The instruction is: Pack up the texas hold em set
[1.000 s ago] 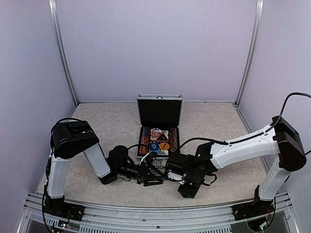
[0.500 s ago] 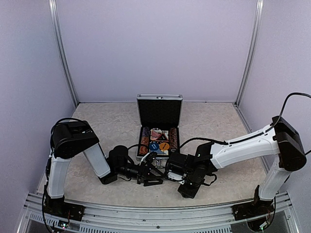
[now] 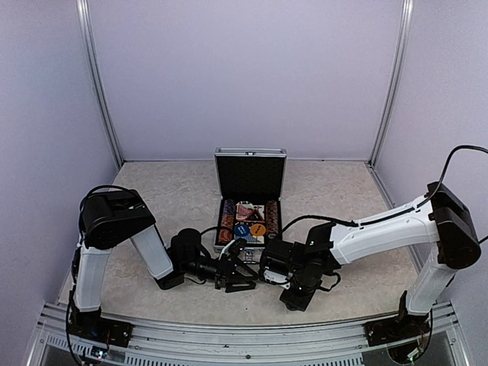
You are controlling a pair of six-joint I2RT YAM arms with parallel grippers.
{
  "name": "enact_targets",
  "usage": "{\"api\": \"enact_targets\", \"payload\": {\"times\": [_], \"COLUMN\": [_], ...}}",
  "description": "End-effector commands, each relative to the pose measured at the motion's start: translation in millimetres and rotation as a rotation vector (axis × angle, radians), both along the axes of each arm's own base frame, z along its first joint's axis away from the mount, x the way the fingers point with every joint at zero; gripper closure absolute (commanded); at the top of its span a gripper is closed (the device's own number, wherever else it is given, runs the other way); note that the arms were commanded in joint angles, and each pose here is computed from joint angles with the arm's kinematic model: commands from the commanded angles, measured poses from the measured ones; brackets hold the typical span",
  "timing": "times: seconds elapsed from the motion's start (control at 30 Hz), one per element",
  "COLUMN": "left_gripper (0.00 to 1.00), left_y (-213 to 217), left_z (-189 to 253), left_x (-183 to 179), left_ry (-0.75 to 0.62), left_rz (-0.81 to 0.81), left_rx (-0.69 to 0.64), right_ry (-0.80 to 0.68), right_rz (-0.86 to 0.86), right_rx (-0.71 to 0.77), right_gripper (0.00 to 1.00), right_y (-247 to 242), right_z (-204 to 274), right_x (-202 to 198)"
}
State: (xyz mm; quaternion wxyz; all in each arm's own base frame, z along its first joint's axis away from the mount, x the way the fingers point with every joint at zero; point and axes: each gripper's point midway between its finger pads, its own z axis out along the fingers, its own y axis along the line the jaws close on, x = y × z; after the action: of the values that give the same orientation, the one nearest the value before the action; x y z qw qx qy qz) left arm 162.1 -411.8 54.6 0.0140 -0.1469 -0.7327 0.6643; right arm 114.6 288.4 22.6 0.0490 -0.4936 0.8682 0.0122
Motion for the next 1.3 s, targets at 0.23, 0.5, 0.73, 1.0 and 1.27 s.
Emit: {"api": "enact_targets", "payload": {"times": [0.23, 0.5, 0.73, 1.0, 1.27], "left_gripper": [0.32, 0.32, 0.32, 0.32, 0.32], "left_y": [7.5, 7.5, 6.6, 6.2, 7.3], "left_z": [-24.3, -24.8, -24.7, -25.1, -25.9], "left_x": [1.4, 1.5, 2.7, 3.2, 2.6], "left_ry": [0.013, 0.010, 0.003, 0.002, -0.001], "left_rz": [0.028, 0.027, 0.028, 0.027, 0.029], "left_rx": [0.088, 0.093, 0.099, 0.105, 0.108], "right_ry": [-0.007, -0.001, 0.003, 0.001, -0.017], "right_rz": [0.005, 0.004, 0.005, 0.008, 0.004], "right_rx": [0.033, 0.025, 0.029, 0.033, 0.042], "right_gripper": [0.79, 0.71, 0.63, 0.58, 0.48], "right_y": [11.9, 9.6, 10.7, 13.7, 16.0], "right_z": [9.6, 7.2, 9.6, 13.2, 14.9], "right_x": [-2.7, -4.7, -5.6, -6.4, -3.6]}}
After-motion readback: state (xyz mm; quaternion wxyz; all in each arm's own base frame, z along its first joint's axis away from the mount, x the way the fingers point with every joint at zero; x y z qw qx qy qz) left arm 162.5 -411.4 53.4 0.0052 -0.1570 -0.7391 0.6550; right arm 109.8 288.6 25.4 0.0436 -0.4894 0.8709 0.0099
